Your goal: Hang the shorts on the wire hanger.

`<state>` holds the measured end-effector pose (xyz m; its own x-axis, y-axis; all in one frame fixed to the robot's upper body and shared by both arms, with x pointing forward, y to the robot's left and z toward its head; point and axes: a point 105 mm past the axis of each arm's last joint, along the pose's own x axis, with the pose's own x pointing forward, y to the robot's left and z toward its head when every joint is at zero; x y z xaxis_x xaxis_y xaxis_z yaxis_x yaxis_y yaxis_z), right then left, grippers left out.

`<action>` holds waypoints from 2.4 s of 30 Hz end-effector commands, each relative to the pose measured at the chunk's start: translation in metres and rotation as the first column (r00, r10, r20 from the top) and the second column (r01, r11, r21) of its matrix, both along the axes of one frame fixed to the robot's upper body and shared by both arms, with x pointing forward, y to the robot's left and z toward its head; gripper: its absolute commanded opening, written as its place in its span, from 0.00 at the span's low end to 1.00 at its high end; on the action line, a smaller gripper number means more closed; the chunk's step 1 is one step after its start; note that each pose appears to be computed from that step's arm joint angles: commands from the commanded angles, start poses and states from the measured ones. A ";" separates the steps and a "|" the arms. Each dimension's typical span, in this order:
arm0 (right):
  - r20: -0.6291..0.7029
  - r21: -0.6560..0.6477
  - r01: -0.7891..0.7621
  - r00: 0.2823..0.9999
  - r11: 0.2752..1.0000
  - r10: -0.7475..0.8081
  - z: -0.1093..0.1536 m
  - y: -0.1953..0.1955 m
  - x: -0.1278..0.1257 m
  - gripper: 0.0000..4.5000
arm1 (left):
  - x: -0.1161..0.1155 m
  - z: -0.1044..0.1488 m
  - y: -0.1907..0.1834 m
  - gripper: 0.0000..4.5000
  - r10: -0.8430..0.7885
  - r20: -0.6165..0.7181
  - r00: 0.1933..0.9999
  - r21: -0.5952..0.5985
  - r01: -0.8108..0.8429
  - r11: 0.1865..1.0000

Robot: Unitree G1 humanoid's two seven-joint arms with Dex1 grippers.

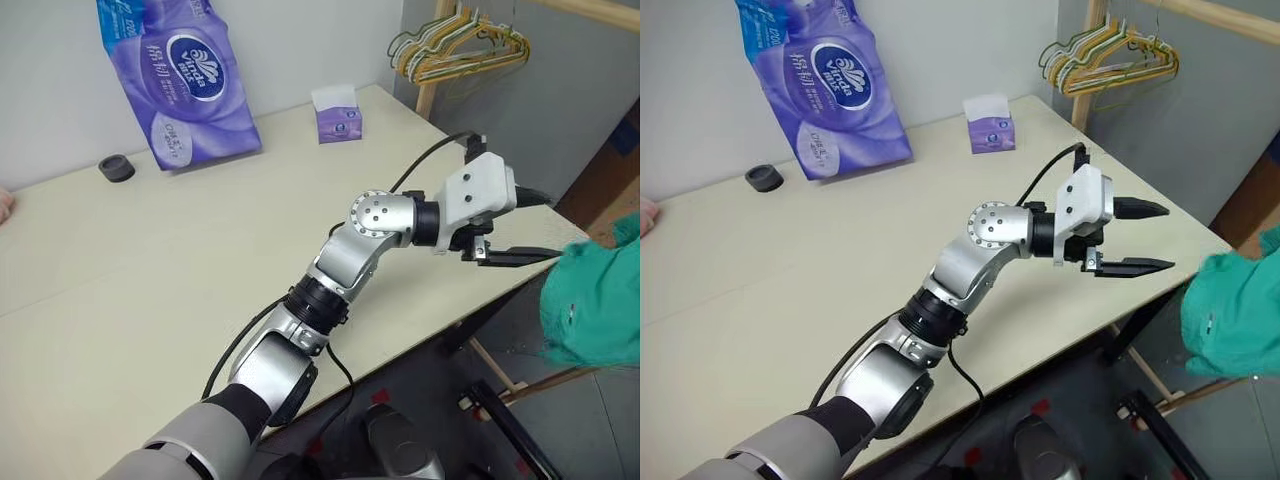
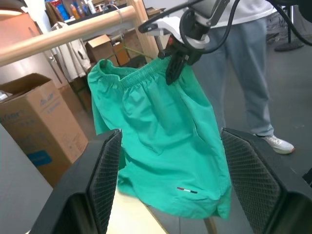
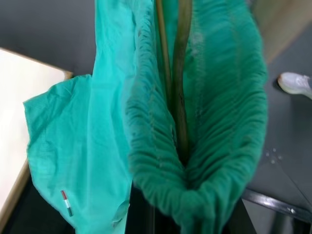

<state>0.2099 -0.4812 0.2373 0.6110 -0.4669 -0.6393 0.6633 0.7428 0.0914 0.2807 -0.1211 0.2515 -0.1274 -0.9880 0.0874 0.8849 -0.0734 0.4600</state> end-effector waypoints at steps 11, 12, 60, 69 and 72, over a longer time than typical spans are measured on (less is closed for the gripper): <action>0.018 -0.008 -0.069 0.997 0.998 0.069 0.012 0.003 0.001 0.00 | -0.021 0.029 -0.015 0.76 -0.108 0.017 0.994 -0.040 0.108 0.993; 0.019 -0.016 -0.076 0.997 0.997 0.077 0.014 0.004 0.002 0.00 | -0.021 0.030 -0.016 0.76 -0.110 0.021 0.994 -0.042 0.111 0.993; 0.358 -0.716 -0.487 0.360 0.500 0.862 -0.020 0.294 0.114 1.00 | 0.112 -0.068 0.220 0.77 0.952 -0.235 0.197 -0.032 -0.980 0.195; 0.414 -0.626 -0.579 0.321 0.523 0.852 -0.075 0.334 0.151 1.00 | 0.078 -0.114 0.288 0.77 0.937 -0.309 -0.162 0.040 -0.987 -0.158; 0.442 -0.589 -0.593 0.333 0.549 0.833 -0.086 0.338 0.157 1.00 | 0.078 -0.121 0.292 0.77 0.924 -0.335 -0.185 0.072 -0.983 -0.171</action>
